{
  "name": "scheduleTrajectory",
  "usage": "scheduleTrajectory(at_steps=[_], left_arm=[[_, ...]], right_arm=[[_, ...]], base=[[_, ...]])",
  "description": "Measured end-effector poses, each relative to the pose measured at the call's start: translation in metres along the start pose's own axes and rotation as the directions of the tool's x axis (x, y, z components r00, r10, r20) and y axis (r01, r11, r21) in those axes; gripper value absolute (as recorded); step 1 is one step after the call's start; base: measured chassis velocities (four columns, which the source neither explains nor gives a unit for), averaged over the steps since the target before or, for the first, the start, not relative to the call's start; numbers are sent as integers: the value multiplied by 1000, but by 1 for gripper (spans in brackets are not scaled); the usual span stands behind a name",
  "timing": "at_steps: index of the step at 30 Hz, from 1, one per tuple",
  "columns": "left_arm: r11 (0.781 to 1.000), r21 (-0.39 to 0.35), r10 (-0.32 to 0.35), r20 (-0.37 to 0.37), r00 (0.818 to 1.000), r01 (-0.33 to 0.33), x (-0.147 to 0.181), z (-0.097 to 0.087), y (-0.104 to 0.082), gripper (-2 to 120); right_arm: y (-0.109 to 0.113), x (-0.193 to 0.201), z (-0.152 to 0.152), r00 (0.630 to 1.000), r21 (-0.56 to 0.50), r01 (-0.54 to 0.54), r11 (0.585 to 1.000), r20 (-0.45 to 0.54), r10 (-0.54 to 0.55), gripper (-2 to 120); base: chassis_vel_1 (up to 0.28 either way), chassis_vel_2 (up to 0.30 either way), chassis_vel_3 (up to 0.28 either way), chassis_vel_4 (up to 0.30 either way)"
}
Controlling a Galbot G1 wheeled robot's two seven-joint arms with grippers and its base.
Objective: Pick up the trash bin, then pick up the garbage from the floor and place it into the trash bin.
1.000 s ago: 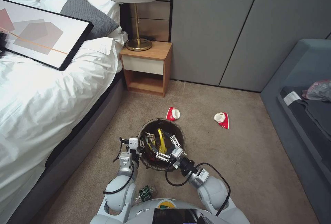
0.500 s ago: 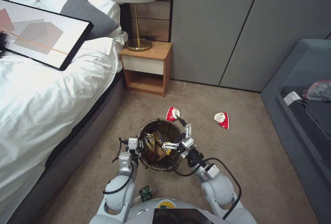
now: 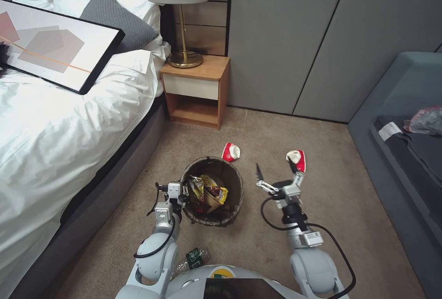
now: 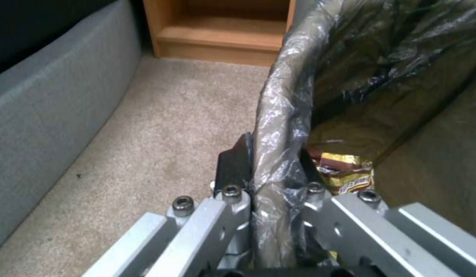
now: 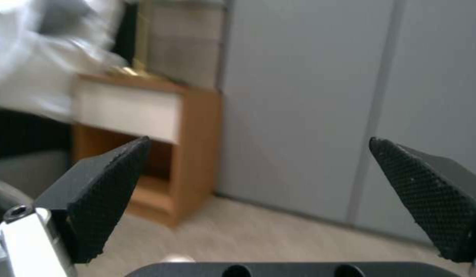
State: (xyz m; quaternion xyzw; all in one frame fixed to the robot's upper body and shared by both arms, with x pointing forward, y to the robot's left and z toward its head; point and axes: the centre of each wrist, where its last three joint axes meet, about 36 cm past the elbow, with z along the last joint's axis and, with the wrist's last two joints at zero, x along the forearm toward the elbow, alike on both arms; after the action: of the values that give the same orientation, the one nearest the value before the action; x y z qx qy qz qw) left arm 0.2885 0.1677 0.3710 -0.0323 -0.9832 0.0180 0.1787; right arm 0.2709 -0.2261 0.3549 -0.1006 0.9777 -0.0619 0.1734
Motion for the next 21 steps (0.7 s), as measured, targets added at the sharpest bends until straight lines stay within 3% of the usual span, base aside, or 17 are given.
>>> scheduleTrajectory(at_steps=[3, 4, 9, 21], left_arm=[[1000, 0, 0, 0, 1000, 0, 0, 0, 0, 5], [1000, 0, -1, 1, 1000, 1, 0, -1, 1, 5], [1000, 0, -2, 2, 1000, 2, 0, -1, 1, 5], [1000, 1, -2, 2, 1000, 2, 1, -1, 1, 5]], right_arm=[[0, 0, 0, 1000, 0, 0, 1000, 0, 0, 100], [-10, 17, 16, 992, 24, -109, 994, -57, 111, 100], [-16, 31, 32, 978, 30, -189, 981, -84, 191, 100], [-24, 60, 62, 946, 29, -306, 952, -105, 307, 100]], base=[[0, 0, 0, 0], [0, 0, 0, 0], [0, 0, 0, 0], [0, 0, 0, 0]])
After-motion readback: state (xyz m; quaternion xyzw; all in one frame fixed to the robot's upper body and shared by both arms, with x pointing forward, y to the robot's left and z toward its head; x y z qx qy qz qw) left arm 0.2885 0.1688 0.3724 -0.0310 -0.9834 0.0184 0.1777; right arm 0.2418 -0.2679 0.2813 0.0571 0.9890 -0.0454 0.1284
